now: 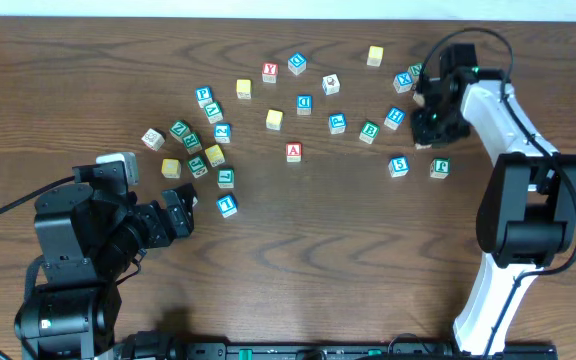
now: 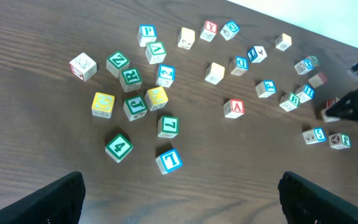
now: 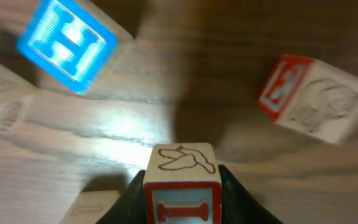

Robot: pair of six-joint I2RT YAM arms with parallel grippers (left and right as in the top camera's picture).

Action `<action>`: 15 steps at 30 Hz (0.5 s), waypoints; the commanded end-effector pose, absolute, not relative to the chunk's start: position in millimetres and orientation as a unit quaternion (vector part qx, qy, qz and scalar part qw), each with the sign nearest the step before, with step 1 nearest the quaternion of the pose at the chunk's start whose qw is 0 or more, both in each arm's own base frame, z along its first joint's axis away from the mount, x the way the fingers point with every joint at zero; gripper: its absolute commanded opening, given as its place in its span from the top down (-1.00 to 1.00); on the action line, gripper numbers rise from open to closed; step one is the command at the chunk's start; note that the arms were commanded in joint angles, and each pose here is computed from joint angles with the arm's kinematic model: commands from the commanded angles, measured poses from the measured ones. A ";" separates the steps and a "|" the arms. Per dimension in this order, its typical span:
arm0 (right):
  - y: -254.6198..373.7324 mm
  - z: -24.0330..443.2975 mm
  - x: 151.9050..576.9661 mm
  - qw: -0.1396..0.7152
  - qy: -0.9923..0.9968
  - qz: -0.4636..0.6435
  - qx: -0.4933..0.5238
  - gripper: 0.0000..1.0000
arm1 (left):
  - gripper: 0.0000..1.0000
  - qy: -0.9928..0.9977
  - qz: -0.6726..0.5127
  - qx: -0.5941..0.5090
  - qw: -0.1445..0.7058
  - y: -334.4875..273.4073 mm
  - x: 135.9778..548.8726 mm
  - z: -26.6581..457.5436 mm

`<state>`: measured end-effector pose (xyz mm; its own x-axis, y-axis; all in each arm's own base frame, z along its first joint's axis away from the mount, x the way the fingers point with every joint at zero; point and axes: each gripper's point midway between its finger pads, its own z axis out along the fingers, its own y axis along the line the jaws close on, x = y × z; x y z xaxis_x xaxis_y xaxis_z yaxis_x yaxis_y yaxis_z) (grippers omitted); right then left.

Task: Spell out AI2
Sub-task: 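Lift the 'I' block and carry it left toward the 'A' block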

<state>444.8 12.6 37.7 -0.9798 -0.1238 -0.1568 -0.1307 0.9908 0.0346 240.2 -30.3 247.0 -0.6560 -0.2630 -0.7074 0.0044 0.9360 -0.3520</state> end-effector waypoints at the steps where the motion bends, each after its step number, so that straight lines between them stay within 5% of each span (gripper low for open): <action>1: 25.4 62.4 461.5 0.100 0.991 0.025 -0.087 0.52 | -0.96 0.894 -0.155 -0.064 0.416 -28.9 240.5 252.0; 8: 77.2 108.8 471.2 0.127 0.979 0.030 -0.155 0.57 | -0.96 0.894 -0.155 -0.064 0.416 -28.9 240.5 252.0; 15: 168.2 115.0 457.4 0.147 0.932 0.035 -0.329 0.53 | -0.96 0.894 -0.155 -0.064 0.416 -28.9 240.5 252.0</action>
